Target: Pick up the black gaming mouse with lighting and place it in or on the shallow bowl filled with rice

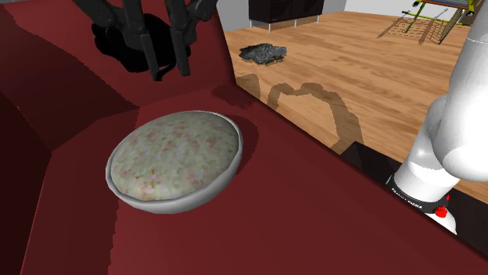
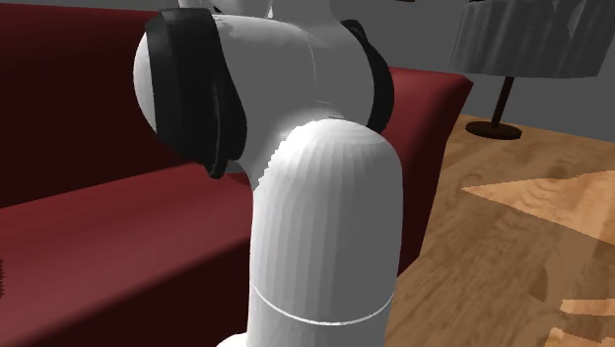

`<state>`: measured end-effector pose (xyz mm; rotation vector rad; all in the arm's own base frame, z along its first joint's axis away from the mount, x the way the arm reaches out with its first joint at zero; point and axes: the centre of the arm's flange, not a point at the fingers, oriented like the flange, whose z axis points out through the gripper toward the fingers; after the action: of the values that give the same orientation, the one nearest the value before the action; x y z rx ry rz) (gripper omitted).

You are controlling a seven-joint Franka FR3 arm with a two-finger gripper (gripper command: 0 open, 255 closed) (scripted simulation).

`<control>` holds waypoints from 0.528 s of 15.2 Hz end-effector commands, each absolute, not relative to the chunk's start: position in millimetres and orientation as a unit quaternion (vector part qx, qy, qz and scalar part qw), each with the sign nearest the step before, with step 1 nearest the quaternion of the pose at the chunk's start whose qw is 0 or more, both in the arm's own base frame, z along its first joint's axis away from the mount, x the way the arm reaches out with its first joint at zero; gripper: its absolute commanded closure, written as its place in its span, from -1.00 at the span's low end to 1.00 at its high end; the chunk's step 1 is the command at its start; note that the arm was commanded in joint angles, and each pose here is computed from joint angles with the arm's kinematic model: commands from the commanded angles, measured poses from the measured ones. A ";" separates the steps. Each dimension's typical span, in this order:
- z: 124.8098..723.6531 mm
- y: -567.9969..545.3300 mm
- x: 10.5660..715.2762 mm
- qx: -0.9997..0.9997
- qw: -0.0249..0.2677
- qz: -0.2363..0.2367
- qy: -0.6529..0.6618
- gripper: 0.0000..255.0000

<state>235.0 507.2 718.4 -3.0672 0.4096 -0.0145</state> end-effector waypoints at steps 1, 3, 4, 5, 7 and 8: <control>718.4 525.4 206.1 -0.991 0.023 -0.005 0.133 1.00; 707.9 525.4 206.1 -0.991 0.023 -0.005 0.133 1.00; 702.6 525.4 206.1 -0.991 0.023 -0.005 0.133 1.00; 697.3 525.4 206.1 -0.991 0.023 -0.005 0.133 1.00; 686.8 525.4 206.1 -0.991 0.023 -0.005 0.133 1.00; 681.5 525.4 206.1 -0.991 0.023 -0.005 0.133 1.00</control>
<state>207.1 525.1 686.6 -3.0679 0.4114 -0.0168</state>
